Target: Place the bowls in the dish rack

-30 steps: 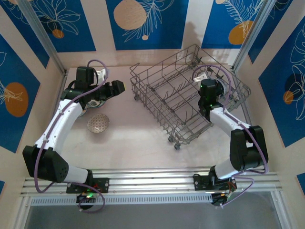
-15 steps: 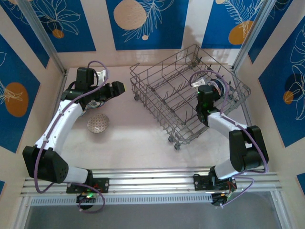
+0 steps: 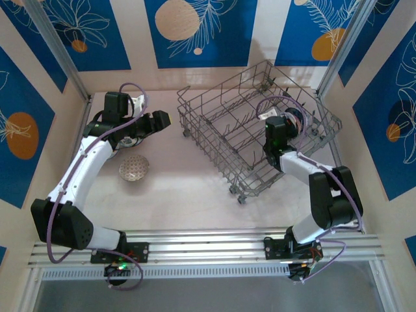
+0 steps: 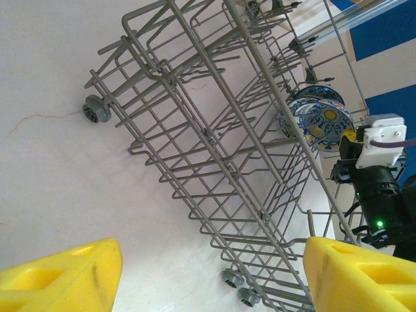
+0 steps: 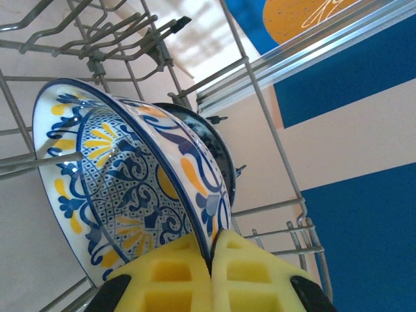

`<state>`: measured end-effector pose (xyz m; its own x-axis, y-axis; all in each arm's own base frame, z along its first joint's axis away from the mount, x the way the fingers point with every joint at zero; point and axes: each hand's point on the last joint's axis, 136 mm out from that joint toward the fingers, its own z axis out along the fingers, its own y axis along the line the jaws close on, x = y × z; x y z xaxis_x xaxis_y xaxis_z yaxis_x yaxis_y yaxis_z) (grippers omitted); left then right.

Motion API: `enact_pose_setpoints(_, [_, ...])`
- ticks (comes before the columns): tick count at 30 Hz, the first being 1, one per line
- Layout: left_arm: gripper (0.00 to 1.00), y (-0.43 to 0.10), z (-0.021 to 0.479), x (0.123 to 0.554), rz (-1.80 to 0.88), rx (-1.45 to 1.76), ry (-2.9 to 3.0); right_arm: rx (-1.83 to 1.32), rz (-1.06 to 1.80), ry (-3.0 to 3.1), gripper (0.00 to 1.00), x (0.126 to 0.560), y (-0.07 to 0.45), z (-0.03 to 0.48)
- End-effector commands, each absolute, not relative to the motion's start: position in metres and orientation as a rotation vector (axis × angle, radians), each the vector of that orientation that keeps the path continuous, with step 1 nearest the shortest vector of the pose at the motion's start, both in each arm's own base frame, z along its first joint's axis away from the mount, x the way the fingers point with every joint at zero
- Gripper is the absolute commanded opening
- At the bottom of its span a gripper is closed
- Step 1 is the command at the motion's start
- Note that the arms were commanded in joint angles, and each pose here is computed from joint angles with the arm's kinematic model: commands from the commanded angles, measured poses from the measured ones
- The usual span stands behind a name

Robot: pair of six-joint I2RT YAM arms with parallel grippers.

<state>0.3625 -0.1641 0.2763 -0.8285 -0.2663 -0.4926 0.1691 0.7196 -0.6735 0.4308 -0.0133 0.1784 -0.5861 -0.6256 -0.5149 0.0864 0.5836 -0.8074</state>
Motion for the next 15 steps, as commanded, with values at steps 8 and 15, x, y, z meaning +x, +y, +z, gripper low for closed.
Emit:
enact_pose_setpoints(8, [0.74, -0.164, 0.282, 0.361, -1.025, -0.074, 2.326, -0.392, -1.07, 1.988, 0.13, 0.443, -0.011, 0.176])
enact_pose_setpoints(15, [0.74, -0.161, 0.279, 0.359, -1.007, -0.096, 2.342, -0.384, -1.081, 2.007, 0.17, 0.454, -0.015, 0.171])
